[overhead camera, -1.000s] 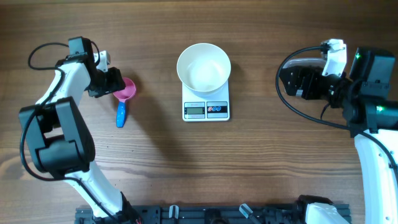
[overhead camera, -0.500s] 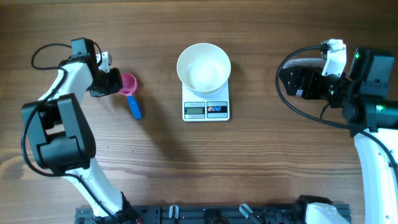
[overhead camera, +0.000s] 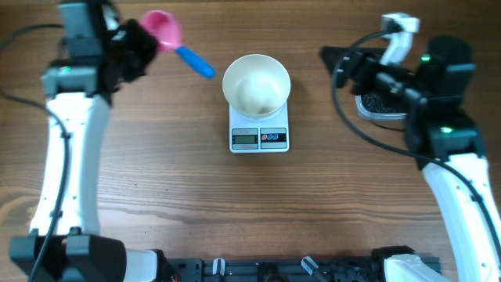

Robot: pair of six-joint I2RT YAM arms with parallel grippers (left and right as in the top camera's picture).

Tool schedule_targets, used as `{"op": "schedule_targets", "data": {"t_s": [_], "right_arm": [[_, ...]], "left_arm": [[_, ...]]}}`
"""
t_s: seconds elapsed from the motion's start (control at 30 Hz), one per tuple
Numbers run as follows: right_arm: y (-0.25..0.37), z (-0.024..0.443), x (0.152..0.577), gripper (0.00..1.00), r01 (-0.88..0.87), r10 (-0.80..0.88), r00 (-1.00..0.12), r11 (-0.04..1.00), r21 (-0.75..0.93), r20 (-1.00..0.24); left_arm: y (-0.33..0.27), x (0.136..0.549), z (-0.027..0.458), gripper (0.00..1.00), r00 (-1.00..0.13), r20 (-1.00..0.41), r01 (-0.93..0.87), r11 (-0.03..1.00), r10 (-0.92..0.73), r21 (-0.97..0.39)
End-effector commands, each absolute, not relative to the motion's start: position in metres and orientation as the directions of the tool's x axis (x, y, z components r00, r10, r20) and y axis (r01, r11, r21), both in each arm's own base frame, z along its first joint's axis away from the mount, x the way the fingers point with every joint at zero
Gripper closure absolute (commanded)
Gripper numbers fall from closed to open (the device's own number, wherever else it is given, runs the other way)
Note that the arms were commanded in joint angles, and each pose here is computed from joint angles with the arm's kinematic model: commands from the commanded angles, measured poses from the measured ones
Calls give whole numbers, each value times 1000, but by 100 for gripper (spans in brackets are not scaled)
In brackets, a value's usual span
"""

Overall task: Scoop item into bowl and weigh 150g on scale
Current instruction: 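Grasp the pink scoop with the left gripper and lift it, then hand the pink scoop from the left gripper to the right gripper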

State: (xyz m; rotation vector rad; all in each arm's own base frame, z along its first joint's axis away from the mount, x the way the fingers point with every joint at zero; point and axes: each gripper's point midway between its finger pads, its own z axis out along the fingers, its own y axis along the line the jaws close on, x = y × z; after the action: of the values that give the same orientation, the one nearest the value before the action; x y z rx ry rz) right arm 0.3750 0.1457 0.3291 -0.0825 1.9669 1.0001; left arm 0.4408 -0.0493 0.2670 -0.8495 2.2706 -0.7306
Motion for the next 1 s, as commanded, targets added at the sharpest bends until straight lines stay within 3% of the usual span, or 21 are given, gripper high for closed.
{"op": "schedule_targets", "data": {"t_s": [0.0,0.07,0.17,0.3,0.37,0.43,0.63,0.77,0.9,0.97], "right_arm": [[195,331,374,24,-417,345,-681,543,729,-646],[222,324,371,30,-426,318,-718,503,752,-619],[244,319,369,35,-417,310,-751,462,783,-583],[267,320,362,43,-454,280,-755,430,780,-593],[269,316,362,62,-449,275,-762,429,784,-587],[270,312,363,73,-440,273,-768,432,787,-580],[270,309,364,76,-446,263,-767,438,780,-586],[270,305,363,81,-454,247,-764,450,769,-596],[270,302,364,94,-443,248,-771,453,774,-586],[270,302,364,96,-441,249,-771,455,774,-586]], "left_arm": [[-98,436,256,96,-555,-113,-528,455,-824,-717],[-128,428,255,96,-540,-29,-569,391,-841,-723],[-147,423,253,96,-516,-47,-586,393,-855,-708],[-174,413,253,96,-497,46,-626,322,-866,-710],[-183,408,253,96,-519,48,-619,337,-853,-710],[-190,405,253,96,-542,53,-610,349,-839,-711],[-194,399,251,96,-683,-71,-484,524,-727,-701],[-193,397,249,96,-695,-84,-474,543,-714,-693],[-193,397,249,96,-695,-84,-474,543,-714,-693],[-193,397,249,87,-695,-83,-475,542,-714,-693]]}}
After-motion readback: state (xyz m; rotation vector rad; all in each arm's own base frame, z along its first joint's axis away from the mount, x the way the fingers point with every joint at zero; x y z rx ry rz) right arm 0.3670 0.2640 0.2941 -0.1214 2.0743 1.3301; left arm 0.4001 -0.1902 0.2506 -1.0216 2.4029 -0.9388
